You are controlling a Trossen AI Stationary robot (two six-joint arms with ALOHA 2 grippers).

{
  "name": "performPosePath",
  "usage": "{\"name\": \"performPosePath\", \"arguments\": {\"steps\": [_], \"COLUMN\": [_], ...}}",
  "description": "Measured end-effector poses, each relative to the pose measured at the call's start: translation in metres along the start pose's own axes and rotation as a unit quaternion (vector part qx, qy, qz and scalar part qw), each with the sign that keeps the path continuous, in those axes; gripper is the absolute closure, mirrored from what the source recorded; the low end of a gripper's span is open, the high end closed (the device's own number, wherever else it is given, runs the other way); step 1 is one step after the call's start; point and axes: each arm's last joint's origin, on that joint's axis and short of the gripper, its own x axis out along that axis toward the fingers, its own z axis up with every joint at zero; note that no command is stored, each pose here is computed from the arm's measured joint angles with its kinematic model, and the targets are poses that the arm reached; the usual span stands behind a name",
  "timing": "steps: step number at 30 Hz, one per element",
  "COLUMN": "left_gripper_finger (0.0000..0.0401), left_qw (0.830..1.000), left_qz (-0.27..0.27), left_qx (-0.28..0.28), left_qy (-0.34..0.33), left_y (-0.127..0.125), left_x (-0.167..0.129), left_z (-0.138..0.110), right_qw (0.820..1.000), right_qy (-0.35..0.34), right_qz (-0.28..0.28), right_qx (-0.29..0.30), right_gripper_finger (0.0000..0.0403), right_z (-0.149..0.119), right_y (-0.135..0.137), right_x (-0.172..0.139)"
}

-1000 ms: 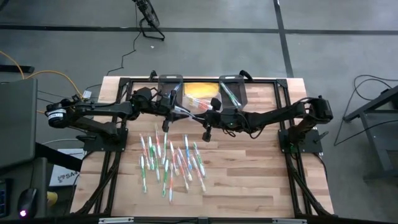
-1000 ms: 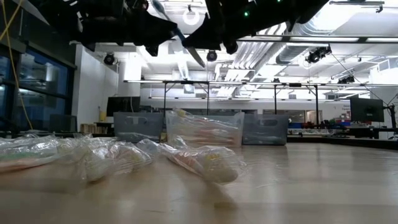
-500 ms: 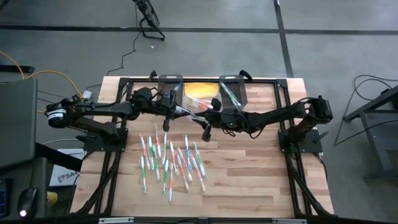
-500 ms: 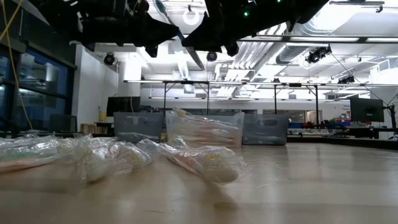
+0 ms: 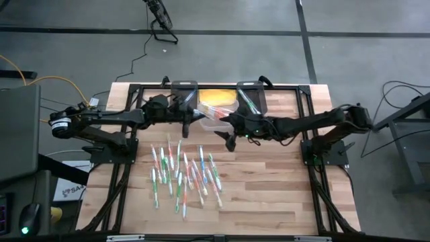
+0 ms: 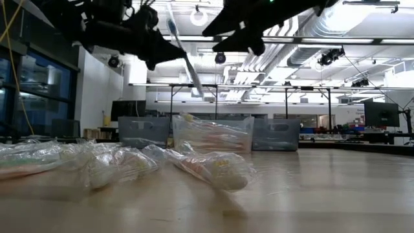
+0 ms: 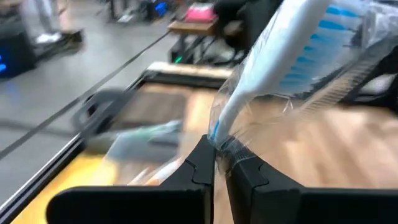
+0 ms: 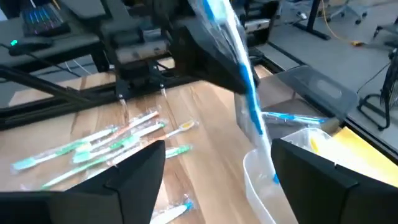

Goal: Pick & Place Toothbrushes
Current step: Put the blue toothbrush into the left black bin

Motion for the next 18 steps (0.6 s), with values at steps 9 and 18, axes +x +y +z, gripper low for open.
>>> {"name": "performPosePath", "arguments": {"steps": [9, 18], "left_gripper_finger": [0.0393, 0.0393], "left_qw": [0.983, 0.952], "left_qz": [0.129, 0.196], "left_qx": [0.03, -0.027], "left_qy": [0.13, 0.232], "left_y": [0.009, 0.031], "left_x": [0.002, -0.017], "left_z": [0.052, 0.082], "right_qw": [0.999, 0.999], "right_qy": [0.038, 0.049], "right_qz": [-0.006, -0.008], "right_qx": [0.011, 0.023], "right_gripper_finger": [0.0113, 0.0112], "right_z": [-0.002, -0.004], "right_y": [-0.001, 0.0], "right_x": [-0.011, -0.012]}}
